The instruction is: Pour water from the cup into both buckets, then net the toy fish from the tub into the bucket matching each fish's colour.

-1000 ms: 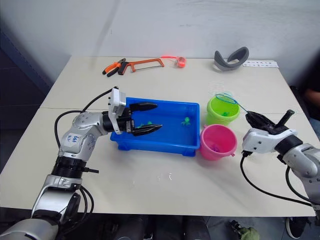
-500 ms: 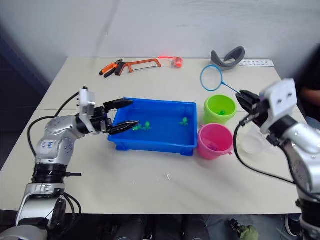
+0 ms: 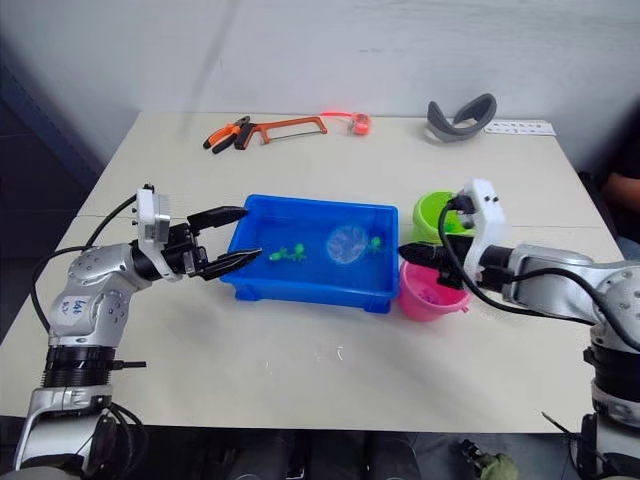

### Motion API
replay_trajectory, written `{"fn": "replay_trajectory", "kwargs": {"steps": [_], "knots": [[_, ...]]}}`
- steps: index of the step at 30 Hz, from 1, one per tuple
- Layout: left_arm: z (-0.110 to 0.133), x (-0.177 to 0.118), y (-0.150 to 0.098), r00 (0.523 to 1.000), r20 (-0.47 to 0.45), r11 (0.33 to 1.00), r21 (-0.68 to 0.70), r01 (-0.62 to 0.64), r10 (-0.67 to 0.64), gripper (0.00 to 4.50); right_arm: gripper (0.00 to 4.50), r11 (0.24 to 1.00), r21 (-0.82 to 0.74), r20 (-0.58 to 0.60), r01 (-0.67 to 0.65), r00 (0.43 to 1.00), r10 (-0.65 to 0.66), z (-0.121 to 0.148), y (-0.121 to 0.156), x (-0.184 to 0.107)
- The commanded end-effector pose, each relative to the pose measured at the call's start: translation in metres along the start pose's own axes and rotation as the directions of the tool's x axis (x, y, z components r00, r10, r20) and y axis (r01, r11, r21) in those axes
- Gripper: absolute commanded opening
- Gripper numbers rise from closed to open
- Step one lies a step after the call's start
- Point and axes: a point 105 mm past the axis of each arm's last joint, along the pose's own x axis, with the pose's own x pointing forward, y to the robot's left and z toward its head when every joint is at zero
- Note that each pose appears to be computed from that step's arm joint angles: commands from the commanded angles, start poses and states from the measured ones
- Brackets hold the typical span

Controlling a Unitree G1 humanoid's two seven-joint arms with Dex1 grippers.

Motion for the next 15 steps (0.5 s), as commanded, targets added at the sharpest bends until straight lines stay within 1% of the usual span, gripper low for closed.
{"fn": "replay_trajectory", "kwargs": {"steps": [1, 7, 15], "knots": [[0.015, -0.002, -0.002, 0.999, 0.035, 0.999, 0.045, -0.001, -0.001, 4.47, 0.00, 0.997, 0.079, -0.027, 0.001, 1.000, 0.001, -0.001, 0.009, 0.006], [0.018, -0.001, -0.003, 1.000, 0.031, 0.998, 0.061, 0.005, -0.007, 4.47, 0.00, 0.985, 0.168, -0.044, 0.043, 0.998, -0.036, -0.005, 0.003, 0.023], [0.019, 0.003, -0.008, 0.999, 0.032, 0.997, 0.071, 0.012, -0.015, 4.47, 0.00, 0.961, 0.249, -0.065, 0.117, 0.992, -0.104, -0.009, -0.007, 0.034]]}}
